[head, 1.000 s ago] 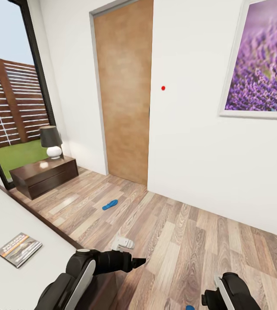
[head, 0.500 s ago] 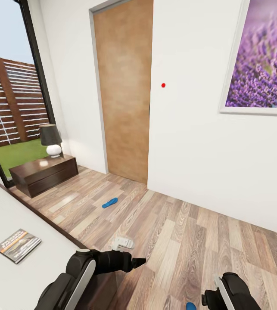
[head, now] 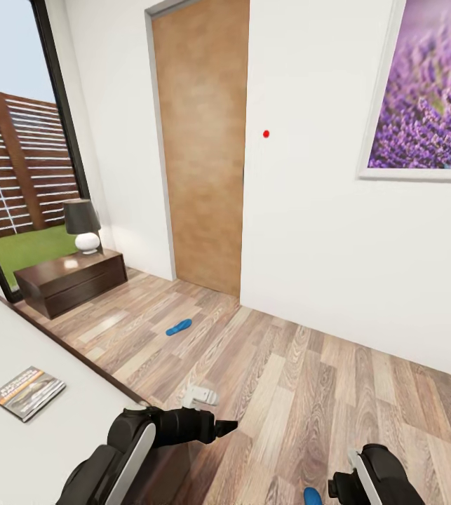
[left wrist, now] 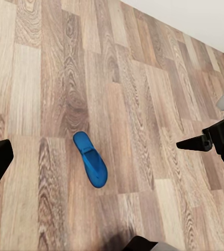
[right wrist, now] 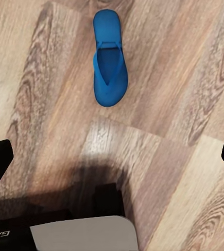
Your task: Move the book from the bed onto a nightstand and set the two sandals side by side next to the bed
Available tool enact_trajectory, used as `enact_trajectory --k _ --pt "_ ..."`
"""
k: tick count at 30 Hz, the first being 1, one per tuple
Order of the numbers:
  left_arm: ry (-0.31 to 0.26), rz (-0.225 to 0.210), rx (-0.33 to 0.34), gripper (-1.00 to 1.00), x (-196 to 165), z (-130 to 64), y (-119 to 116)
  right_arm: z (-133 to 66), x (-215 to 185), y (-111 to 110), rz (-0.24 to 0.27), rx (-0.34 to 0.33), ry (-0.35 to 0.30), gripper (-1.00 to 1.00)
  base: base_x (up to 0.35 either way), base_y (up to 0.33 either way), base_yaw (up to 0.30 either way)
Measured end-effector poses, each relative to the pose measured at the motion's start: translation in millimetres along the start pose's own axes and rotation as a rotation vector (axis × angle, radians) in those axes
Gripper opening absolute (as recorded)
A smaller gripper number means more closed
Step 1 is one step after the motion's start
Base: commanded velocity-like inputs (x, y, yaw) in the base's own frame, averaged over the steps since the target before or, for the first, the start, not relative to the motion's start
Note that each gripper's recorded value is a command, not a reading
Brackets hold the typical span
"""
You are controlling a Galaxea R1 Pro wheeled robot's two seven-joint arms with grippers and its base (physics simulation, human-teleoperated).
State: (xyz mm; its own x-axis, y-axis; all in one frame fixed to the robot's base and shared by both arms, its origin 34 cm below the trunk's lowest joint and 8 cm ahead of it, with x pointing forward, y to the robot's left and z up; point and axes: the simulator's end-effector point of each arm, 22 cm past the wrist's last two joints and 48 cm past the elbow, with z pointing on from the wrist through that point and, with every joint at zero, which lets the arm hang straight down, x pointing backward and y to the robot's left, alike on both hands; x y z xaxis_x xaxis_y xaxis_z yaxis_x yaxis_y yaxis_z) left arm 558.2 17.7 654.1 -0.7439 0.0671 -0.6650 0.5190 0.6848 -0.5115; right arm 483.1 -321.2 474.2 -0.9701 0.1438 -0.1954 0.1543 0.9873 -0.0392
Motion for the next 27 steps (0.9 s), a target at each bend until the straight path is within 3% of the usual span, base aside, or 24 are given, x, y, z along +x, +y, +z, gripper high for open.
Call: enact_trajectory --k 27 --pt "-0.001 0.001 0.000 1.00 46.3 26.3 23.3 53.5 21.5 0.5 0.000 0.000 -0.002 1.00 0.000 0.000 0.000"
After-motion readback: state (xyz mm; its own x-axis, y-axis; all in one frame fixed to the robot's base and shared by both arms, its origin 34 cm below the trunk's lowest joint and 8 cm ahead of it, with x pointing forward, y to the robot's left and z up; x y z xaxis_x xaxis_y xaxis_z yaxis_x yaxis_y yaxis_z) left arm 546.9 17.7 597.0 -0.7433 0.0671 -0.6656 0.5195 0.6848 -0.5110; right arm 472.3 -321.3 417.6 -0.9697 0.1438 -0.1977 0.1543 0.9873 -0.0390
